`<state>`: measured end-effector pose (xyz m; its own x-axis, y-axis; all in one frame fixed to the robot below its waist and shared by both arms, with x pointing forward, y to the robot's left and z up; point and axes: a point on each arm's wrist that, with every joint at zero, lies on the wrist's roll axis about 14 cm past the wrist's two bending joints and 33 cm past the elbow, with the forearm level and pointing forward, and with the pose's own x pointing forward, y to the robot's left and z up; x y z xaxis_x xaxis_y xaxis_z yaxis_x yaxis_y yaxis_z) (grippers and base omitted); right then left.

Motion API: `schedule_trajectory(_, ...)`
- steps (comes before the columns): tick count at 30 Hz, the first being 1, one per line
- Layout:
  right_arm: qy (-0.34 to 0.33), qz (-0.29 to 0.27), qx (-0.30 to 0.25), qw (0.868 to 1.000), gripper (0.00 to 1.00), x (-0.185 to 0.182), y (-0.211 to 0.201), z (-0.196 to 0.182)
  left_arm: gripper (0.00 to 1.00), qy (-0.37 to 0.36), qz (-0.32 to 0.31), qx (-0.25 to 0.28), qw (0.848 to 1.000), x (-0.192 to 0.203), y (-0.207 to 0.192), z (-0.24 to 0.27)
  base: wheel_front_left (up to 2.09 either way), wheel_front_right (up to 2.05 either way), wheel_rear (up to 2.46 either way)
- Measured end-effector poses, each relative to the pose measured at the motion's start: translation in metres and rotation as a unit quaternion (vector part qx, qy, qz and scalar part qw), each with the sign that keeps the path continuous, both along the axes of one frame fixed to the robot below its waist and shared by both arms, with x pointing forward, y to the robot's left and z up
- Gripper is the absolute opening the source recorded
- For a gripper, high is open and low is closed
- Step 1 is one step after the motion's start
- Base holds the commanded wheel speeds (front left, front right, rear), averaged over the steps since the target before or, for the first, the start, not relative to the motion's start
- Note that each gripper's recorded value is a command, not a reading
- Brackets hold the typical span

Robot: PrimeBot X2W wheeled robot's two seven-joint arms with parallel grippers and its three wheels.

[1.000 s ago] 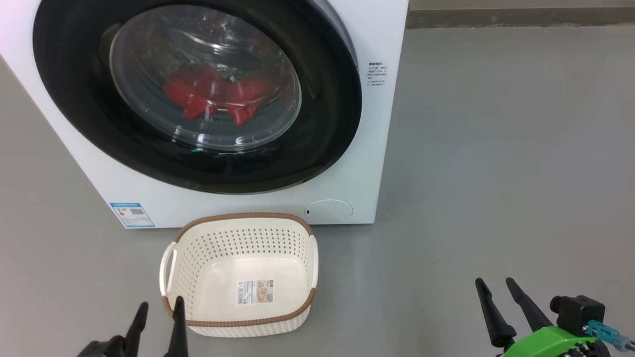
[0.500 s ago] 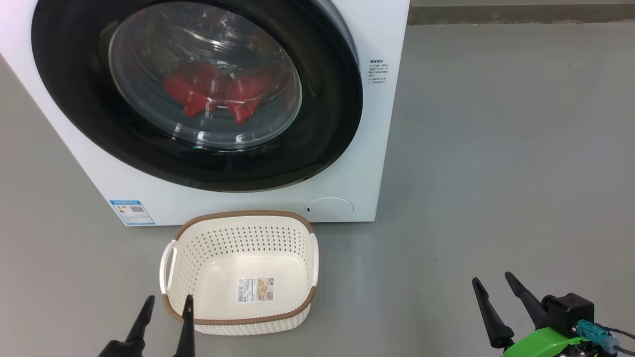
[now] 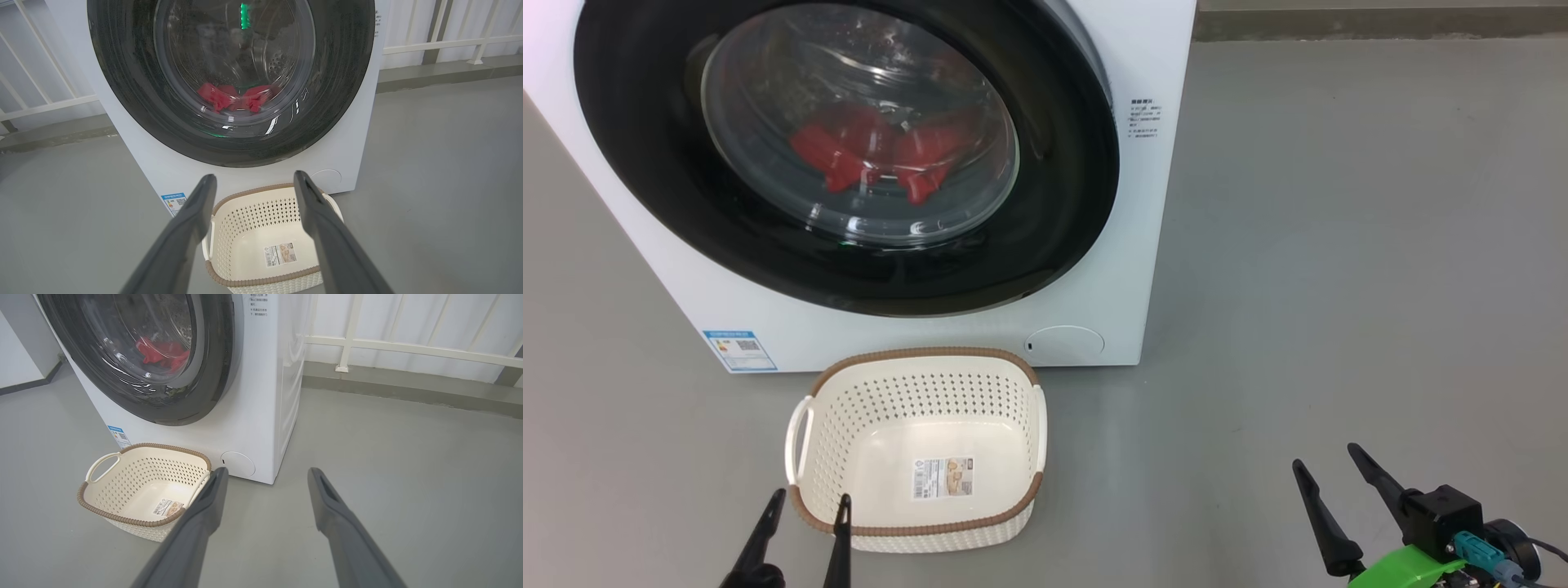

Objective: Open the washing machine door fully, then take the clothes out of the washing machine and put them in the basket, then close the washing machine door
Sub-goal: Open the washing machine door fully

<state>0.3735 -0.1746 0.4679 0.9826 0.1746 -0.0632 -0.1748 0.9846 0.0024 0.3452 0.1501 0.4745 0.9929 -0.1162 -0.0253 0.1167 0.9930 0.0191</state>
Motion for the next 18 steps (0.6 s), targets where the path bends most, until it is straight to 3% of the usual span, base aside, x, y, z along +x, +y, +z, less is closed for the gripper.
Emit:
schedule_trajectory(11, -0.008, -0.006, 0.008, 1.000, 1.00, 0.003, -0.002, 0.006, 1.00, -0.001, 0.001, -0.002, 1.000, -0.001, 0.001, 0.001, 0.00, 0.00, 0.00)
schedule_trajectory(12, -0.010, -0.007, 0.012, 1.000, 0.74, 0.003, -0.001, 0.007, 1.00, -0.001, 0.002, -0.002, 1.000, -0.002, 0.001, 0.001, 0.00, 0.00, 0.00)
schedule_trajectory(13, -0.011, -0.009, 0.021, 1.000, 0.40, 0.004, -0.001, 0.008, 1.00, 0.000, 0.002, -0.002, 1.000, -0.002, 0.002, 0.000, 0.00, 0.00, 0.00)
schedule_trajectory(14, -0.014, -0.014, 0.035, 0.999, 0.00, 0.005, 0.000, 0.010, 1.00, 0.000, 0.002, -0.002, 1.000, -0.002, 0.001, 0.000, 0.00, 0.00, 0.00)
schedule_trajectory(18, -0.048, -0.029, 0.104, 0.993, 0.00, 0.022, 0.004, 0.035, 1.00, 0.002, 0.002, -0.004, 1.000, -0.002, -0.001, -0.001, 0.00, 0.00, 0.00)
